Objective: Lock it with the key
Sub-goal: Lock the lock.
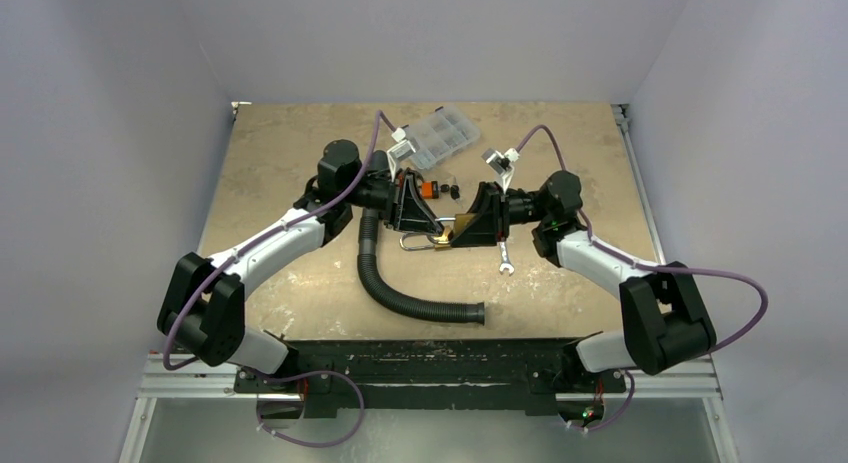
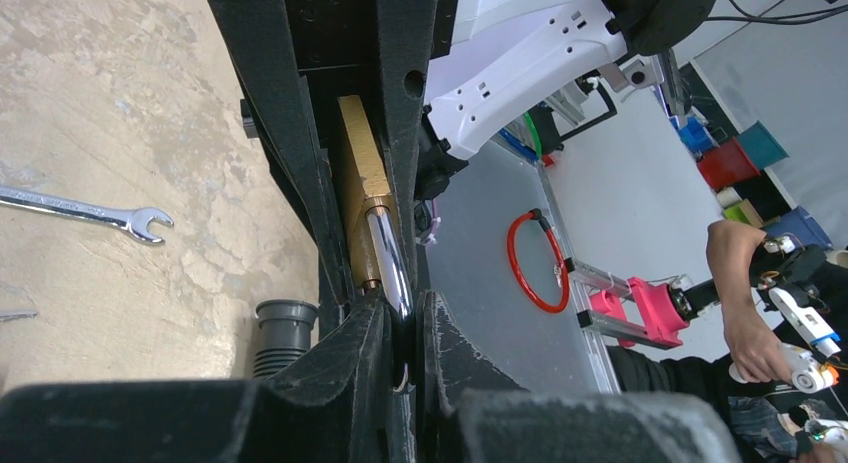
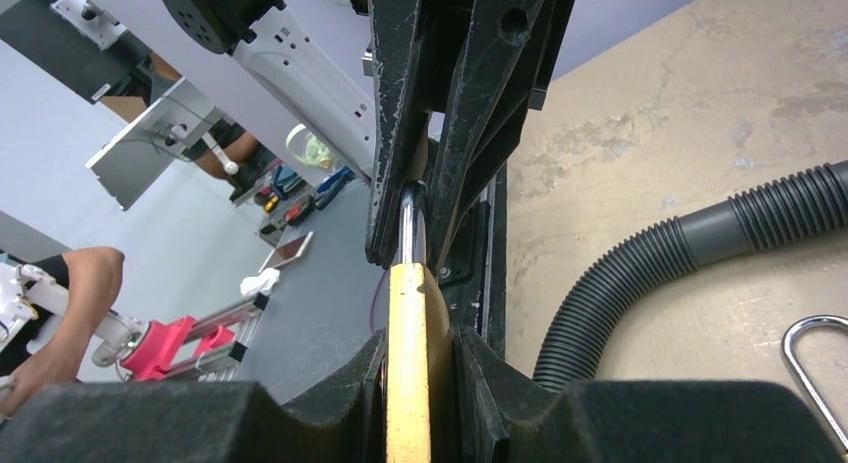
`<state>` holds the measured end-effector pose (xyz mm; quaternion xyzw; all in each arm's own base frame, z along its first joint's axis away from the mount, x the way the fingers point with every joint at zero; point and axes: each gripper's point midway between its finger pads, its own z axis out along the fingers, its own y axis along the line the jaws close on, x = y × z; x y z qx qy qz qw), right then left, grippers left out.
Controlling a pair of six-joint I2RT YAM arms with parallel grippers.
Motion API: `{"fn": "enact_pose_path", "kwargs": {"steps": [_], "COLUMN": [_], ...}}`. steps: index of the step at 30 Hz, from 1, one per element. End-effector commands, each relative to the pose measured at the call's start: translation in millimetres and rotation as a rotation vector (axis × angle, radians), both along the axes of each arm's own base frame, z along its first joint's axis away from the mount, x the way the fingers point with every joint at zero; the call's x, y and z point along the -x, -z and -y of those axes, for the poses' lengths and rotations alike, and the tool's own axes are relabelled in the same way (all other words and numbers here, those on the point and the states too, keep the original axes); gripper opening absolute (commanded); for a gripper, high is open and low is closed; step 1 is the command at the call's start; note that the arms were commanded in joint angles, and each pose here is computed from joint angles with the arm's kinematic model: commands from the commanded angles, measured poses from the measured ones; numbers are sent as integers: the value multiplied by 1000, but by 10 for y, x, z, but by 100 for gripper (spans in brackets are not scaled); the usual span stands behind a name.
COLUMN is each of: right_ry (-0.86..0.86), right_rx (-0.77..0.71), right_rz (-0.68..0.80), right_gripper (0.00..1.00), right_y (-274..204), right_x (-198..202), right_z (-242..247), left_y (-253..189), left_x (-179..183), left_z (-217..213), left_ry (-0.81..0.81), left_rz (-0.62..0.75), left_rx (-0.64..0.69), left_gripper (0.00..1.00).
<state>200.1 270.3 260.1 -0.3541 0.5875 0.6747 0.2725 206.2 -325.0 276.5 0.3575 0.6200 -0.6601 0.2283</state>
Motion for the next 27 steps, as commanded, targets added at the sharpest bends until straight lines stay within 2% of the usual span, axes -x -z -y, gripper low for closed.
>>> {"fn": "enact_pose_path", "kwargs": {"steps": [1,11,27], "right_ry": [66,85,81], "right_rx": [-205,-199,-200], "right_rz": [142,121,109], "right_gripper": [0,0,0], "right_y": [-786,-753,-746], "right_x": [40,0,-7], "right_z": [-496,-528,-601], "left_y": [234,382,435], "left_x": [109,-60,-112], "left_z": [531,568,593], "left_ry": [-35,-119,-138], "left_rz": [58,59,44], "left_rx": [-6,-69,-81], "left_gripper": [0,0,0]}}
